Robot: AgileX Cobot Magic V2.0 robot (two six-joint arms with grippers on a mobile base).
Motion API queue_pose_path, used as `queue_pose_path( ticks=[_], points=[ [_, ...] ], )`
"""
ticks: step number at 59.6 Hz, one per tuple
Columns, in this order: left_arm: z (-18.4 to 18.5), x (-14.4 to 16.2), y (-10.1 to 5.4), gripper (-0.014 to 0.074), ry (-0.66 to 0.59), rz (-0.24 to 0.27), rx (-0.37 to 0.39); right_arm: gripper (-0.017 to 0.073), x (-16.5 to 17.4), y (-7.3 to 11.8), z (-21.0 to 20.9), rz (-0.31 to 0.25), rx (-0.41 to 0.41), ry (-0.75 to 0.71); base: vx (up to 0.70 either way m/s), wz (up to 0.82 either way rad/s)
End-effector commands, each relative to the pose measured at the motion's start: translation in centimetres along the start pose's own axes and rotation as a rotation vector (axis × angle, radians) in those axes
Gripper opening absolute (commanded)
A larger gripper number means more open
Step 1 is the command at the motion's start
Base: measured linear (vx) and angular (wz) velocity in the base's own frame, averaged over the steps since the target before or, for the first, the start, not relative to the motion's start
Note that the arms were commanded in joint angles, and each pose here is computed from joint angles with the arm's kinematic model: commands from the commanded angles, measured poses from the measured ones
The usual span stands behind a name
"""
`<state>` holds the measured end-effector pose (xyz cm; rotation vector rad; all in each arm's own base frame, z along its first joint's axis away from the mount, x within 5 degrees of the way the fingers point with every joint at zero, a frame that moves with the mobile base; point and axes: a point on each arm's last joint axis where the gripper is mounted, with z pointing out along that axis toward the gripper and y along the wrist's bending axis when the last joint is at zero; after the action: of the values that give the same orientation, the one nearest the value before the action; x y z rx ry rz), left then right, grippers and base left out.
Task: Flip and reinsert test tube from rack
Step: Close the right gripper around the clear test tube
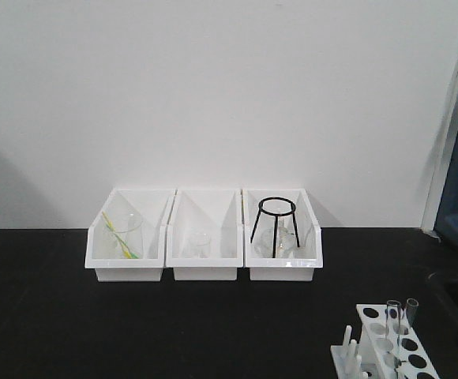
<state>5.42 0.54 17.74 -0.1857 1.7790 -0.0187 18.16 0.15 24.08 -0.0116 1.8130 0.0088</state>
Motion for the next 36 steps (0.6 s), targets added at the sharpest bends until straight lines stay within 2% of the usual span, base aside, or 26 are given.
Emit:
queue_pose_path(
  ticks=[1,5,8,10,17,26,36],
  points=[
    [-0.1,-0.8,-0.2,-0.0006,-0.096,-0.003,0.023,0.0549,-1.6,0.3,0.8,-0.064,-0.036,-0.110,0.00,0.00],
    [-0.1,-0.8,-0.2,-0.0006,-0.096,-0.003,0.023,0.0544,-1.2,0.8,1.4,-0.144,-0.087,-0.102,0.00,0.00],
    [-0.1,-0.8,-0.2,-0.0006,-0.096,-0.003,0.023,0.0544,-1.1,1.1,1.7,-0.161,-0.125,-0.107,0.00,0.00],
    [-0.1,-0.8,-0.2,-0.0006,-0.096,-0.003,0.023,0.0544,-1.0,1.3,2.0,-0.150,-0.146,-0.115,0.00,0.00],
    [-0.1,-0.8,-0.2,-0.0006,-0.096,-0.003,0.023,0.0544,-0.4,1.9,2.9,-0.053,-0.211,-0.103,0.00,0.00],
    [-0.1,-0.8,-0.2,-0.0006,-0.096,-0.003,0.023,0.0544,0.9,2.3,4.2,-0.047,-0.266,-0.056,0.00,0.00],
    [-0.1,-0.8,-0.2,-0.0006,-0.096,-0.003,0.023,0.0542,2.0,2.5,5.8,-0.012,-0.294,-0.043,0.00,0.00]
  ],
)
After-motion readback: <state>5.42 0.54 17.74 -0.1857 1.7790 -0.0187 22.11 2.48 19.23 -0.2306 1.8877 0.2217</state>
